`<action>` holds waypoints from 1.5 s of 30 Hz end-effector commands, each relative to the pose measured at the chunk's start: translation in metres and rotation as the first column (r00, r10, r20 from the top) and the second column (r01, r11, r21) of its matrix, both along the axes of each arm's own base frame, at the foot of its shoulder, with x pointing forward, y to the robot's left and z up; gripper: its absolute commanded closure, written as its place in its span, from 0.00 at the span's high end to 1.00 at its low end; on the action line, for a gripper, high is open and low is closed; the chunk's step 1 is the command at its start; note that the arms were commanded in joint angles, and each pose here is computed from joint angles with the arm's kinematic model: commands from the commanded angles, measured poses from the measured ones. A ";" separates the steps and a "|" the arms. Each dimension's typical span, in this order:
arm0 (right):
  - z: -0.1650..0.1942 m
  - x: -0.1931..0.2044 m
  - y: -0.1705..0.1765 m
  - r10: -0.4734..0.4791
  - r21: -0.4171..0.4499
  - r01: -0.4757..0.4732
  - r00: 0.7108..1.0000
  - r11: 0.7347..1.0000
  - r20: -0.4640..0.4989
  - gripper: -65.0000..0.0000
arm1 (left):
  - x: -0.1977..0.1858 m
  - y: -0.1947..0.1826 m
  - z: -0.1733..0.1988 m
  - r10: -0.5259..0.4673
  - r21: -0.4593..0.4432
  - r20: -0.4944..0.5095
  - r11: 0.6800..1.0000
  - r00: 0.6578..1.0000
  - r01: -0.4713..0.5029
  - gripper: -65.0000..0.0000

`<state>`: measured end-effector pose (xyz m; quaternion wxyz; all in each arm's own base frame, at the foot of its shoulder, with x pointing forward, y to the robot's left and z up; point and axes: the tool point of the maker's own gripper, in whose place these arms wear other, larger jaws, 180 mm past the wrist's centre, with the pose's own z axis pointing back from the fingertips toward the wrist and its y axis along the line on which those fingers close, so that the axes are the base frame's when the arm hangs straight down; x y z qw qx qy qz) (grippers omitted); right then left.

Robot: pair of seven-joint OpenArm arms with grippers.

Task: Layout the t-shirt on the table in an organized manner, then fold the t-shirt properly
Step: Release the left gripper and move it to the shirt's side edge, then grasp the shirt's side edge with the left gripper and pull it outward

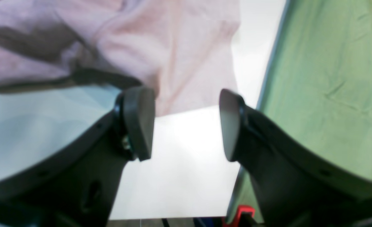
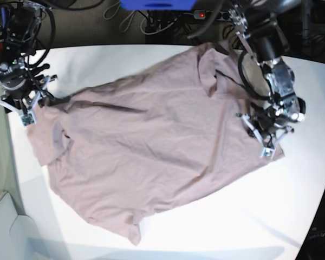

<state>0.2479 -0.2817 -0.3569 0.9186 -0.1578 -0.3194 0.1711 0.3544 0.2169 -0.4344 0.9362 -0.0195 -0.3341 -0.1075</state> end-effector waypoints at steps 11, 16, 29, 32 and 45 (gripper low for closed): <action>0.009 0.003 -0.005 0.003 -0.017 -0.003 1.000 1.000 0.029 0.51 | 0.084 0.042 0.014 0.039 -0.135 0.130 0.991 0.991 -0.022 0.00; 0.009 0.003 -0.006 0.003 -0.019 -0.002 1.000 1.000 0.025 0.51 | 0.130 0.056 0.061 0.072 -0.183 0.241 0.983 0.968 -0.028 0.00; 0.041 0.010 -0.007 -0.011 -0.044 0.017 0.992 0.999 0.122 0.33 | 0.145 0.036 0.108 0.011 -0.053 0.241 0.999 0.970 0.002 0.00; 0.034 0.015 0.016 0.020 -0.005 -0.020 0.993 1.000 0.119 0.07 | 0.120 0.005 0.082 -0.017 -0.049 0.208 0.998 0.978 0.028 0.00; 0.017 0.041 0.105 0.193 0.117 -0.207 0.974 0.971 0.120 0.00 | 0.073 -0.007 0.004 -0.007 -0.155 0.119 0.988 0.993 0.025 0.00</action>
